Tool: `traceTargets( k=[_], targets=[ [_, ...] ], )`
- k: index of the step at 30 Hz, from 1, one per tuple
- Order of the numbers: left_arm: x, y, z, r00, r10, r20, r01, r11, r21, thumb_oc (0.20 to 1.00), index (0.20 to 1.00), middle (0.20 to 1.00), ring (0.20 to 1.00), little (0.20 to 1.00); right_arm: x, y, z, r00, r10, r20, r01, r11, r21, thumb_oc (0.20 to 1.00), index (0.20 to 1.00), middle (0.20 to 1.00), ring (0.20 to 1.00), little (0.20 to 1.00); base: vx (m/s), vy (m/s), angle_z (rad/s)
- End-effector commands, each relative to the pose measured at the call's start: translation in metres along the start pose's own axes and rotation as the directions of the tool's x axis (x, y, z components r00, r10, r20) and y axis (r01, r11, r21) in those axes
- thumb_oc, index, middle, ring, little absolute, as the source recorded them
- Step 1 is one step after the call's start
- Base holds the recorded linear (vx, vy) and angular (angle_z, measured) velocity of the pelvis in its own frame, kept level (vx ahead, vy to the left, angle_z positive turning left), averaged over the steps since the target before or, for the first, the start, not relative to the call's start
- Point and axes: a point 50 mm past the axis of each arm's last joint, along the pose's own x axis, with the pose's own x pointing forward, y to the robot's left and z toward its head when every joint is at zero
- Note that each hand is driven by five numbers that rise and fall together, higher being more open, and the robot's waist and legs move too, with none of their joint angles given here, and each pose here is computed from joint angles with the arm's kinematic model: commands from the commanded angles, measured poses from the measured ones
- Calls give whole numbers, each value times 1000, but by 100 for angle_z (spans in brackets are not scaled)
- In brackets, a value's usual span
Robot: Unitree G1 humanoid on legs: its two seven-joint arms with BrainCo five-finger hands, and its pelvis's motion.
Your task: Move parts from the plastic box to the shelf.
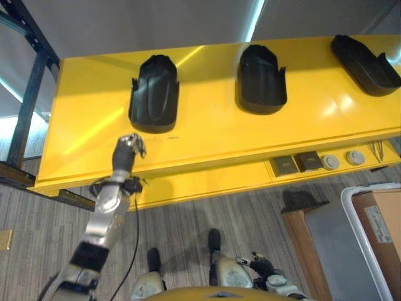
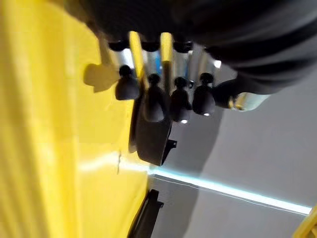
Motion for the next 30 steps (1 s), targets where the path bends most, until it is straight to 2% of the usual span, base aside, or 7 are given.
traceTargets(
  k=[1,2,4,14,24,28,30],
  targets=[
    [-7,-2,14,993,-47,104,25,979,204,893,893,893,893,893,-4,17,-17,997,20,-70,-20,1000,-10,1000,1000,1000,1000,1000,37,12,13],
    [-8,-2,14,994,-46,104,24,978,205,1000,1000,1000,1000,1000,-4,17,-18,997,20,-71,-21,1000,-10,1000,1000,1000,1000,1000,40,19,12],
    [-32,5,2,993,19,116,-71,884,462,1000,1000,1000,1000,1000,-4,16,-20,996,-28,-85,28,1000,0,1000,1000,1000,1000,1000,35,44,9],
    [-59,-2,-14,992,-129,4,98,770,630,1000,1000,1000,1000,1000,-4,18,-16,995,-73,-75,71,997,-22,1000,1000,1000,1000,1000,-28,93,14],
    [-108,53,-55,965,176,-192,25,672,740,1000,1000,1000,1000,1000,-3,14,-16,983,-142,-121,156,980,123,1000,1000,1000,1000,1000,-41,78,-5],
    [-162,74,-102,811,427,-400,5,678,735,1000,1000,1000,1000,1000,-4,14,-18,983,-143,-118,154,984,93,1000,1000,1000,1000,1000,3,-13,1],
    [-199,85,-134,640,545,-542,75,657,750,1000,1000,1000,1000,1000,-4,12,-21,983,-142,-116,150,987,64,1000,1000,1000,1000,1000,14,-69,4]
  ],
)
